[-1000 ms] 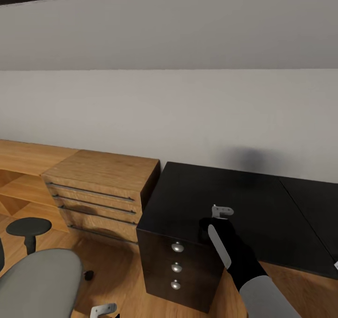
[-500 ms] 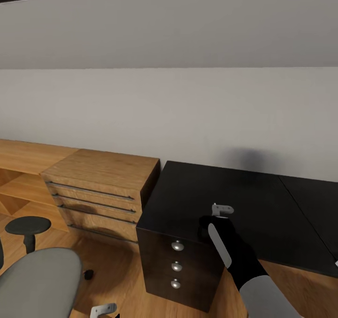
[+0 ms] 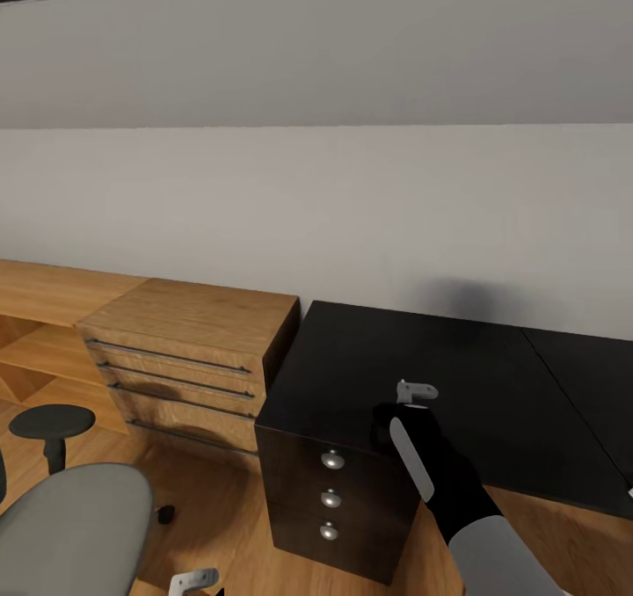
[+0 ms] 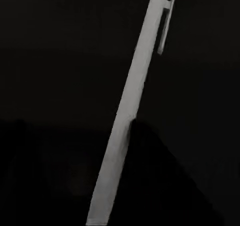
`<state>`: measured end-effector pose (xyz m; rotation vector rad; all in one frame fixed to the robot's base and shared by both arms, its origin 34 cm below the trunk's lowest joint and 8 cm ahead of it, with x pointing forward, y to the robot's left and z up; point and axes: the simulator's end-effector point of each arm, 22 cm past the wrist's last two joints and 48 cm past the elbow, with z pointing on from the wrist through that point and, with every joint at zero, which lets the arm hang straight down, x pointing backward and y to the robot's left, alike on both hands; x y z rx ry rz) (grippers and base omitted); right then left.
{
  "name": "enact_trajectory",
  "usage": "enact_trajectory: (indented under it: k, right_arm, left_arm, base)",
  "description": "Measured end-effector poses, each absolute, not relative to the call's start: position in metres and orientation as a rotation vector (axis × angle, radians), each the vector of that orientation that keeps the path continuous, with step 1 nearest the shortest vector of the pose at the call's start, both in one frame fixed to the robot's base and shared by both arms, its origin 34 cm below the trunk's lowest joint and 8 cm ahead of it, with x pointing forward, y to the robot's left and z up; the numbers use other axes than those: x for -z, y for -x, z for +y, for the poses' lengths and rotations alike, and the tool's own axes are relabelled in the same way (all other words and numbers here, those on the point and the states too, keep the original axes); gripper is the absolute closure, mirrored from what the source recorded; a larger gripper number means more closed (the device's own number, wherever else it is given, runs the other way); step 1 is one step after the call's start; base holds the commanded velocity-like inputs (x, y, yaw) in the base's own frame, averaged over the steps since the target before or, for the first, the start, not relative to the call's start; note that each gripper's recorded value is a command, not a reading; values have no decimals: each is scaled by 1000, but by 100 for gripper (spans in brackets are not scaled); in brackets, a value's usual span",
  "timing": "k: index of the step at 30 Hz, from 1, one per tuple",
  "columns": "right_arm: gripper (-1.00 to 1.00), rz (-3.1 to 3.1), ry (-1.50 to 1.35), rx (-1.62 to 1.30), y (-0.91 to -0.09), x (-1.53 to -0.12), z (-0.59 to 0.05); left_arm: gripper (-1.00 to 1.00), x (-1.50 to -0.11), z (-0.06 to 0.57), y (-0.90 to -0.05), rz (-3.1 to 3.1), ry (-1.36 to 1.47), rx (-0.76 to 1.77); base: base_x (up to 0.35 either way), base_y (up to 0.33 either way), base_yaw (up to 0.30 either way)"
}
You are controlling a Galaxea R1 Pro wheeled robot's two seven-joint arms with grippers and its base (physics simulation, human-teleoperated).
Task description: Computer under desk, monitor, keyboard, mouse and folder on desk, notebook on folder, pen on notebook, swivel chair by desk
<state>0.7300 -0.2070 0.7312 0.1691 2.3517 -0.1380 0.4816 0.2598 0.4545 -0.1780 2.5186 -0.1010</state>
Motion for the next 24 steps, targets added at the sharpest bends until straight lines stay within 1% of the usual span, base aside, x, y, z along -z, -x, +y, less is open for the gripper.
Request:
enact_trajectory:
  k: [24]
  right_arm:
    - [100,2351,-170,141,-730,-731,-209]
  left_arm:
    - [-100,-455,260,-482,2518,177,101]
  base:
    - [0,0,0]
